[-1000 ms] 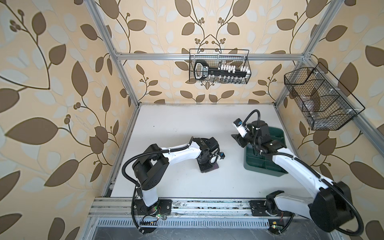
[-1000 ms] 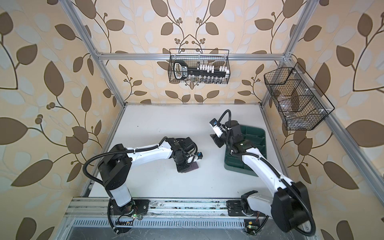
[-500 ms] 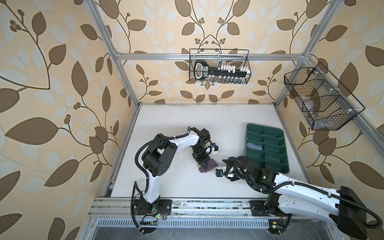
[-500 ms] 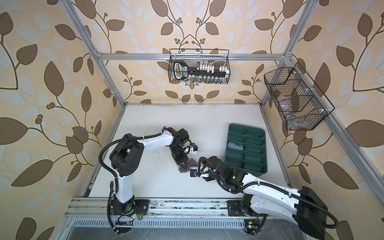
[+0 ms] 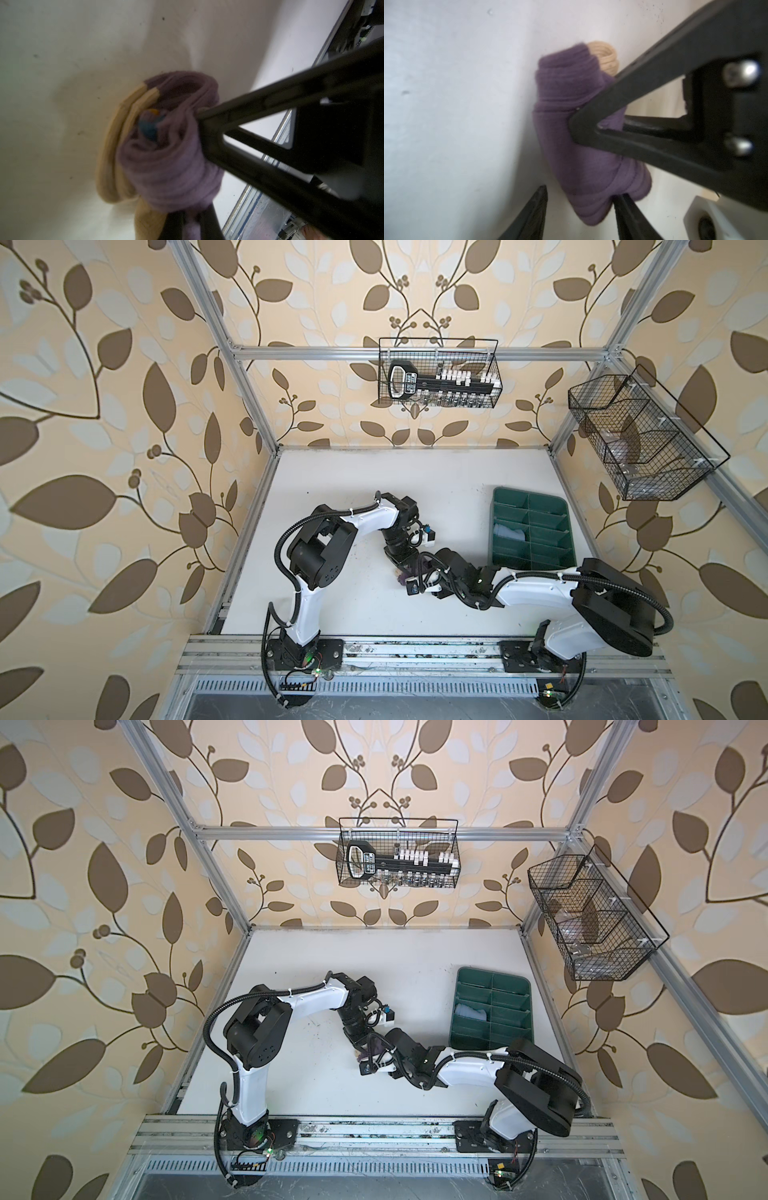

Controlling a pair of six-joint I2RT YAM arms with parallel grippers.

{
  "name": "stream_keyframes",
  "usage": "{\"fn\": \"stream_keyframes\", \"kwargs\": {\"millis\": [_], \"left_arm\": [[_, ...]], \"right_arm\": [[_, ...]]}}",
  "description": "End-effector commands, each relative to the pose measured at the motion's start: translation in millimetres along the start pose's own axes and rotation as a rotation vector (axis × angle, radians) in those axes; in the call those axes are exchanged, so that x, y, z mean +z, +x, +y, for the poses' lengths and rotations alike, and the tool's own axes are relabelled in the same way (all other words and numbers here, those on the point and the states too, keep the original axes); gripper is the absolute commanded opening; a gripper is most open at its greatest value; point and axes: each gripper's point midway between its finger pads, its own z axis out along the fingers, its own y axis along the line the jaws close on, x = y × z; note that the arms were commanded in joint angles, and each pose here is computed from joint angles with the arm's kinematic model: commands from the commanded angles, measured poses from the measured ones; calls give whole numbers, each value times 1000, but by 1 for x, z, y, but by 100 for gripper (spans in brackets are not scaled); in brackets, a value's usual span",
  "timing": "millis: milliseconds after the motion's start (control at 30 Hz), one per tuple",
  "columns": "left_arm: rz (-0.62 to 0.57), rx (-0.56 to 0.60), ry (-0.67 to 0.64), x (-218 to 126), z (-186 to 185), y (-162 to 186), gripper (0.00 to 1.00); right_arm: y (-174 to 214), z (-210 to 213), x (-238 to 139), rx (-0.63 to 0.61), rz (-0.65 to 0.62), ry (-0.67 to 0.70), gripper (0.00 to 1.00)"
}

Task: Roll the socks

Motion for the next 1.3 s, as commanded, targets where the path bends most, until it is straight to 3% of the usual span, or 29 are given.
{"fn": "stream_keyframes", "kwargs": {"millis": [0,67,167,333,500,667,800,900,1000,1067,1133,1267], "left_arm": [[68,-11,-43,23,19,11,4],[68,-11,-46,22,19,11,4],[56,-5,-61,18,20,9,4],[0,-10,-143,1,26,3,10],[-155,-8,-236,-37,21,-8,27],[-380,-36,-396,-97,16,-5,39],[-592,-92,-641,-163,17,22,41],[-770,-92,-825,-214,4,58,49],[-891,72,-848,-239,-35,86,63],[-898,270,-784,-237,-71,99,66],[-885,395,-748,-236,-94,110,68],[-762,448,-674,-222,-101,111,65]], "right_arm": [[-11,-13,9,-19,-49,10,51],[-6,-7,15,-16,-26,-19,48],[2,4,21,-9,24,-75,36],[14,35,17,29,107,-230,0],[19,68,0,106,164,-397,0],[19,92,-14,264,264,-565,0],[9,104,-20,369,299,-716,0],[-2,100,-22,463,312,-825,0],[-8,86,-22,567,364,-915,0],[-17,72,-18,620,356,-952,0],[-22,60,-13,649,343,-967,0],[-14,45,3,634,397,-932,0]]}}
